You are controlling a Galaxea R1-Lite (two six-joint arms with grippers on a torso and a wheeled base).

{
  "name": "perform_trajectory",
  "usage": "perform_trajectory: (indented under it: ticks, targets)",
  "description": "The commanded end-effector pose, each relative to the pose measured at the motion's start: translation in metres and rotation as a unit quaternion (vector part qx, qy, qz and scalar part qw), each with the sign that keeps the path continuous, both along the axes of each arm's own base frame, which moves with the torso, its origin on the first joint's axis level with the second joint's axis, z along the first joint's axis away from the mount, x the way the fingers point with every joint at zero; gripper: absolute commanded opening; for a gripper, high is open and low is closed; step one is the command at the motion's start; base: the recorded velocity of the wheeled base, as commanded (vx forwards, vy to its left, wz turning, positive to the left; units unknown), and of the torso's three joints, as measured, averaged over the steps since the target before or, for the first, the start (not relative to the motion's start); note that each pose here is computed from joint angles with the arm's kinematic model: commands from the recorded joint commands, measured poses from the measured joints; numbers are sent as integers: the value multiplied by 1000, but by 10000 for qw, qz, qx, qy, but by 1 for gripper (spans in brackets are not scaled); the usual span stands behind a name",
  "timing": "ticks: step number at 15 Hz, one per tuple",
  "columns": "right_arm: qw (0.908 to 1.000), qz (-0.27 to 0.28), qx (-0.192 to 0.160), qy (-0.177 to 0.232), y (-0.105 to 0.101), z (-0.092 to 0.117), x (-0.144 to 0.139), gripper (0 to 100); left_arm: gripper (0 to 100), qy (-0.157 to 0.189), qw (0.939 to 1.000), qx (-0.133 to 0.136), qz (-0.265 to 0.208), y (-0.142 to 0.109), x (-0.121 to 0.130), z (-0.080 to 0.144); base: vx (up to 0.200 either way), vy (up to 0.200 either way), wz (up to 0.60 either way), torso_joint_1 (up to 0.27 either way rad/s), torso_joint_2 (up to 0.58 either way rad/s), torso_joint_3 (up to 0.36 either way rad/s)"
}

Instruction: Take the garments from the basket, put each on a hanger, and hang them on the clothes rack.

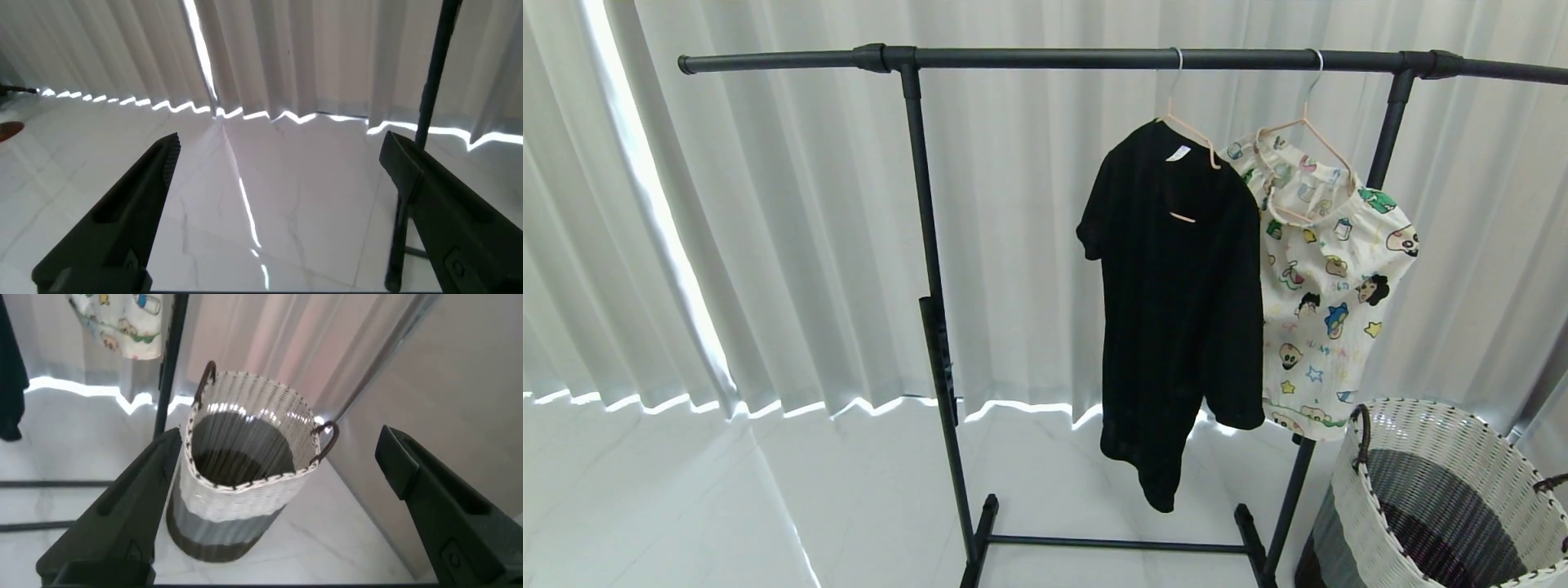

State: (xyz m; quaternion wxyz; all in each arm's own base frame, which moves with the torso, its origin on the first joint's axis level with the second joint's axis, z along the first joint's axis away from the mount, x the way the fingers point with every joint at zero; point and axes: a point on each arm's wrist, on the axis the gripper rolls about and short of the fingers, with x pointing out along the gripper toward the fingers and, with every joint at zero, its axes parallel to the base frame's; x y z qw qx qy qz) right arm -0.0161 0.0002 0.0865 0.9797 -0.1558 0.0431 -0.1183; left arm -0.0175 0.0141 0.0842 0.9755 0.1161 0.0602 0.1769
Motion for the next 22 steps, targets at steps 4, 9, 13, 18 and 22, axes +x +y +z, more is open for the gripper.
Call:
perform_trajectory:
  ticks: [4, 9, 13, 18, 22]
  targets:
    - [9999, 45, 122, -47, 0, -3, 1, 100, 100, -43, 10000, -71, -26, 0, 0, -1, 0, 0, 0, 0, 0, 0]
    - [9775, 1991, 694, 68, 9, -6, 1, 100, 100, -184, 9974, -627, -293, -1, 1, -3, 0, 0, 0, -53, 92, 60]
    - [9510, 2825, 1203, 359, 7, -5, 1, 100, 100, -123, 9921, -662, -1056, -5, 1, -3, 0, 0, 0, -4, 13, 8]
    - [9820, 1491, 1079, -433, 1, -7, -8, 100, 100, -287, 9879, -1103, -1051, -5, 2, -3, 0, 0, 0, 0, 0, 0]
    - [9845, 1416, 928, -458, 1, -6, -8, 100, 100, -223, 9865, -925, -1335, -6, 2, -3, 0, 0, 0, 0, 0, 0]
